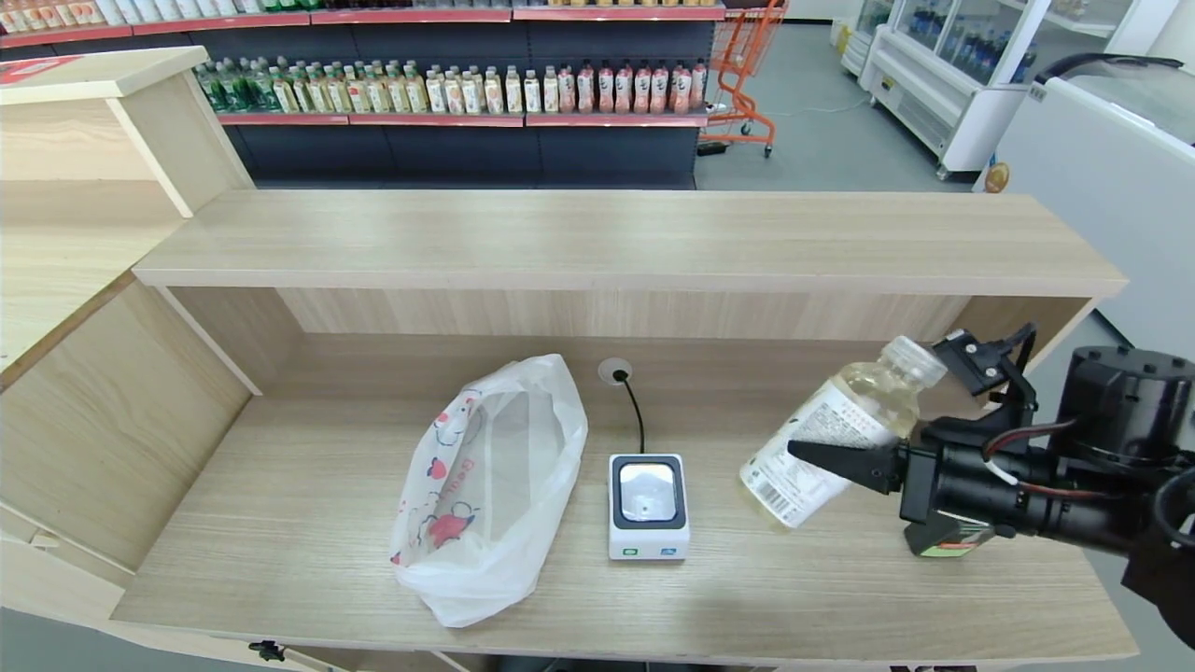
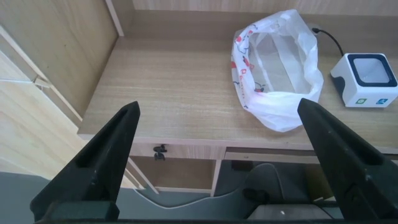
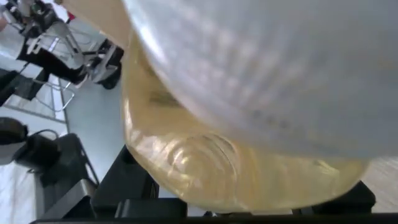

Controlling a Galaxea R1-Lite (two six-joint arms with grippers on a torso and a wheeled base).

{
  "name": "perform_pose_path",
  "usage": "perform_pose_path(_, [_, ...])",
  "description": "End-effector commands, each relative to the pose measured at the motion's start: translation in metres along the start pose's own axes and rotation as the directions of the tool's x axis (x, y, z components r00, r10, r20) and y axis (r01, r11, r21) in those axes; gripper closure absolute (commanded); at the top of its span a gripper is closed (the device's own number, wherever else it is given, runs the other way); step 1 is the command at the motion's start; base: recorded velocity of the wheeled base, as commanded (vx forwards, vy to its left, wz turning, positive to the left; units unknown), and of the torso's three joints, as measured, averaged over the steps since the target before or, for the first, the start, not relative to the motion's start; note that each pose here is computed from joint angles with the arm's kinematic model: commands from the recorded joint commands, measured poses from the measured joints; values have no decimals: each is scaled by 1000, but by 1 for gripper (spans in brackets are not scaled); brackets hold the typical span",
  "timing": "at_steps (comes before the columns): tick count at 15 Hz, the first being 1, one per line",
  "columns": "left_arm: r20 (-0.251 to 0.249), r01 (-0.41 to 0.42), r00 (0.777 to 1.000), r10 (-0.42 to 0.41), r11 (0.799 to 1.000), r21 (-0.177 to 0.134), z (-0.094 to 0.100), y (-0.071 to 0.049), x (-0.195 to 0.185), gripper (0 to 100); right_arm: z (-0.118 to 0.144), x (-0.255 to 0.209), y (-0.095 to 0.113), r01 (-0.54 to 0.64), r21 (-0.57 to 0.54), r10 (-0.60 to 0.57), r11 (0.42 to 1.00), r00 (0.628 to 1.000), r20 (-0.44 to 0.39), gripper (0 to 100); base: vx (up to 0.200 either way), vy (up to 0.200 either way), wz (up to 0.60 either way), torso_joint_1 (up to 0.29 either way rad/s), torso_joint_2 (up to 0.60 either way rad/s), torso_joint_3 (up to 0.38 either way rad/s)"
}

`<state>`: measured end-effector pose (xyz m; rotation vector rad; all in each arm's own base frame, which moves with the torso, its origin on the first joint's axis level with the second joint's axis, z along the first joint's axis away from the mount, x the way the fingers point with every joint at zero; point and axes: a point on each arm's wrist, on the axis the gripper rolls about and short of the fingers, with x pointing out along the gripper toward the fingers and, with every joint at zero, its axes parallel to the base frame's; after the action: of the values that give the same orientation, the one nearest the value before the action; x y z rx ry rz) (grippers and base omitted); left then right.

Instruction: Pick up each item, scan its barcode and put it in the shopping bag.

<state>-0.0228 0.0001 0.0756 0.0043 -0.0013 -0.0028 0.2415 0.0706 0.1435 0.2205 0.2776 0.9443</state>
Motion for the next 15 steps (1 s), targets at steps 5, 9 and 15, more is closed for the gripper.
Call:
perform_pose_path(5, [-1, 0, 1000, 0, 1000, 0, 0, 0, 0, 0, -4, -19, 39, -173, -2, 172, 985, 984, -48, 100, 0, 0, 0, 0, 0, 0])
perform_pose_path(9, [-1, 0, 1000, 0, 1000, 0, 0, 0, 0, 0, -9, -14, 53, -228, 19, 229, 974, 969, -91, 100, 0, 0, 0, 0, 0, 0])
perform_pose_path(15, [-1, -1, 1000, 1, 1000, 0, 0, 0, 0, 0, -11, -17, 65, -258, 57, 263, 964, 957, -125, 100, 0, 0, 0, 0, 0, 0])
